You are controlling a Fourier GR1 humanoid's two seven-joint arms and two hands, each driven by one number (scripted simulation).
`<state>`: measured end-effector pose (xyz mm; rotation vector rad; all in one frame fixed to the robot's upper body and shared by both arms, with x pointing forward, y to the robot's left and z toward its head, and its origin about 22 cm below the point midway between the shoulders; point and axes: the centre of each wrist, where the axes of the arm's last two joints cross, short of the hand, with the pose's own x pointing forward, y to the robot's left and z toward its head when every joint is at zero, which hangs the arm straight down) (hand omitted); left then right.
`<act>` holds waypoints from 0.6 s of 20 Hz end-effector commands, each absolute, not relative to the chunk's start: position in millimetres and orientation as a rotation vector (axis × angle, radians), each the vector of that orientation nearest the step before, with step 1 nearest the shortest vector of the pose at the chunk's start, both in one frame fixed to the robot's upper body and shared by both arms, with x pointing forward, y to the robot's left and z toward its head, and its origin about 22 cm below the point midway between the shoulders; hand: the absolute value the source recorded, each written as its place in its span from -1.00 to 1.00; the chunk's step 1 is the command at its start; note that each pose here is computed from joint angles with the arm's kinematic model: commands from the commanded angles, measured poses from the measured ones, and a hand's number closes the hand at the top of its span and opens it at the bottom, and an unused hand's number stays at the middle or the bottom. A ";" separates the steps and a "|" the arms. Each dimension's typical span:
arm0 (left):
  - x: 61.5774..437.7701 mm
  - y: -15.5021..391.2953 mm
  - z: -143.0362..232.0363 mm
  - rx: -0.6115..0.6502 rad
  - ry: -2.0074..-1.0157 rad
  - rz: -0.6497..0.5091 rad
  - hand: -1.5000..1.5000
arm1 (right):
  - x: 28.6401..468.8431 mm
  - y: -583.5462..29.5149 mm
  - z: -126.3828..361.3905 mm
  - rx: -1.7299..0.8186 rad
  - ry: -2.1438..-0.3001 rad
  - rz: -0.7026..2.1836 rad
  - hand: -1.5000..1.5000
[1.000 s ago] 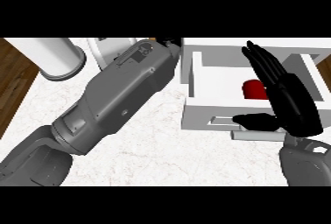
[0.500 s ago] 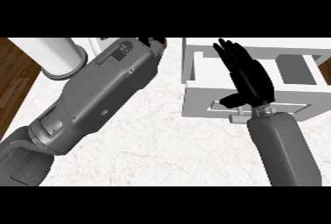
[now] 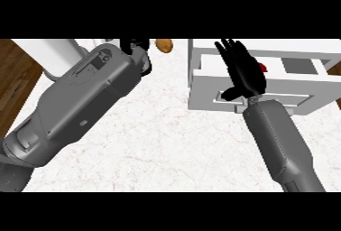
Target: Pick up the can, place it into the drawer and close the drawer
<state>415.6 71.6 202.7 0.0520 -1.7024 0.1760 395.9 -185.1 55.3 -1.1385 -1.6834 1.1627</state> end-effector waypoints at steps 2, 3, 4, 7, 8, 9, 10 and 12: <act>414.8 92.4 209.9 0.051 -1.697 0.168 -1.00 | 407.1 -183.1 28.5 -1.181 -1.632 1.146 -1.00; 408.9 77.3 217.1 0.047 -1.719 0.174 -1.00 | 410.0 -194.2 28.1 -1.191 -1.630 1.132 -1.00; 406.7 93.0 201.3 0.056 -1.705 0.168 -1.00 | 410.4 -195.1 26.1 -1.209 -1.640 1.135 -1.00; 407.0 100.4 218.3 0.060 -1.728 0.179 -1.00 | 417.9 -202.7 28.2 -1.240 -1.641 1.089 -1.00; 405.9 93.5 225.2 0.038 -1.711 0.178 -1.00 | 427.8 -204.3 42.5 -1.247 -1.650 1.083 -1.00; 405.0 100.9 216.7 0.034 -1.686 0.146 -1.00 | 422.6 -193.6 28.4 -1.280 -1.649 1.077 -1.00; 410.7 109.8 213.0 0.059 -1.719 0.170 -1.00 | 424.8 -198.4 29.8 -1.287 -1.658 1.065 -1.00; 408.1 111.2 209.6 0.064 -1.710 0.170 -1.00 | 429.3 -190.8 33.5 -1.294 -1.691 1.070 -1.00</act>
